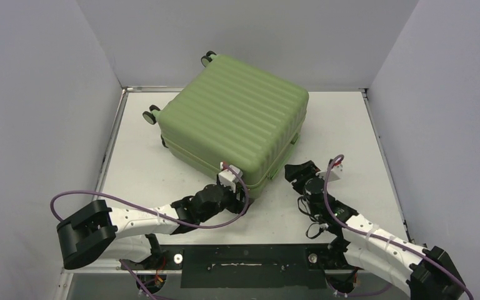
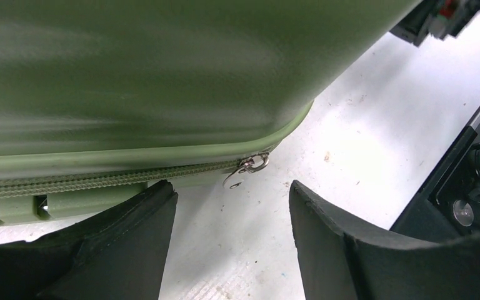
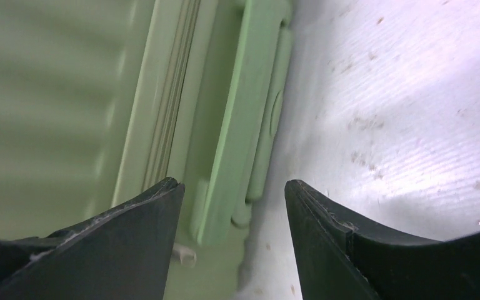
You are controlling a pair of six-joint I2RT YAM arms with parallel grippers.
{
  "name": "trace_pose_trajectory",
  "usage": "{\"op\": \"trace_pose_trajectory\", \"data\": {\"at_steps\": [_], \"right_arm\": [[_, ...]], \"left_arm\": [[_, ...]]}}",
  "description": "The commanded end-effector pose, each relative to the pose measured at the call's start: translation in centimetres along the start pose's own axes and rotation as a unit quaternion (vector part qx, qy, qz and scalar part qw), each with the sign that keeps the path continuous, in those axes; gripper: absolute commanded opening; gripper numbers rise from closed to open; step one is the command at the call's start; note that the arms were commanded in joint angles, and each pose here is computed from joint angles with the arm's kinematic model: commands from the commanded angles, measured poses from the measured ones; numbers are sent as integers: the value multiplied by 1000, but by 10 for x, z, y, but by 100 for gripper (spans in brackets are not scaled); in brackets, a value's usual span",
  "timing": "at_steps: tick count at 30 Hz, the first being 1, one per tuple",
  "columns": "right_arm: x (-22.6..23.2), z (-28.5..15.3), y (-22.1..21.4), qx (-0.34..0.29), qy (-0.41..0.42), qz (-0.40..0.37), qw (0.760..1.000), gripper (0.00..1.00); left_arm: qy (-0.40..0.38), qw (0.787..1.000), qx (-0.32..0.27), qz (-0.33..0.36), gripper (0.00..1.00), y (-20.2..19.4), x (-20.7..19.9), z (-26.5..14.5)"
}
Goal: Pack the luggage
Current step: Zip the luggage at the center of the board.
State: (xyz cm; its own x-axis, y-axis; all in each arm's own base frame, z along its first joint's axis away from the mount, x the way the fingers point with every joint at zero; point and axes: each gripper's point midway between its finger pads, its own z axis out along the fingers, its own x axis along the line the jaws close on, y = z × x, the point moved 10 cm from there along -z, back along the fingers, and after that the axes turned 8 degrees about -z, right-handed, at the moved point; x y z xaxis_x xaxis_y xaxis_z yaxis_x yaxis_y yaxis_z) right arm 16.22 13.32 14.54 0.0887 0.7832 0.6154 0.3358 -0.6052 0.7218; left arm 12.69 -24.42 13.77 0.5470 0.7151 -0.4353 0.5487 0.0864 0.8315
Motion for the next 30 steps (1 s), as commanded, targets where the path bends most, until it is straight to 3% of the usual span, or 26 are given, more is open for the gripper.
{"op": "trace_pose_trajectory", "data": {"at_steps": [1,8,30], "right_arm": [[11,20,26,-17,-57,94,994,62],[3,56,38,24,-82,101,991,57],[16,83,51,13,-52,89,995,57]], "left_arm": [[-27,995,-96,-23,64,37,-11,0],[-29,994,-97,-26,64,37,-10,-5],[-30,994,-98,-27,66,40,-9,-13]]}}
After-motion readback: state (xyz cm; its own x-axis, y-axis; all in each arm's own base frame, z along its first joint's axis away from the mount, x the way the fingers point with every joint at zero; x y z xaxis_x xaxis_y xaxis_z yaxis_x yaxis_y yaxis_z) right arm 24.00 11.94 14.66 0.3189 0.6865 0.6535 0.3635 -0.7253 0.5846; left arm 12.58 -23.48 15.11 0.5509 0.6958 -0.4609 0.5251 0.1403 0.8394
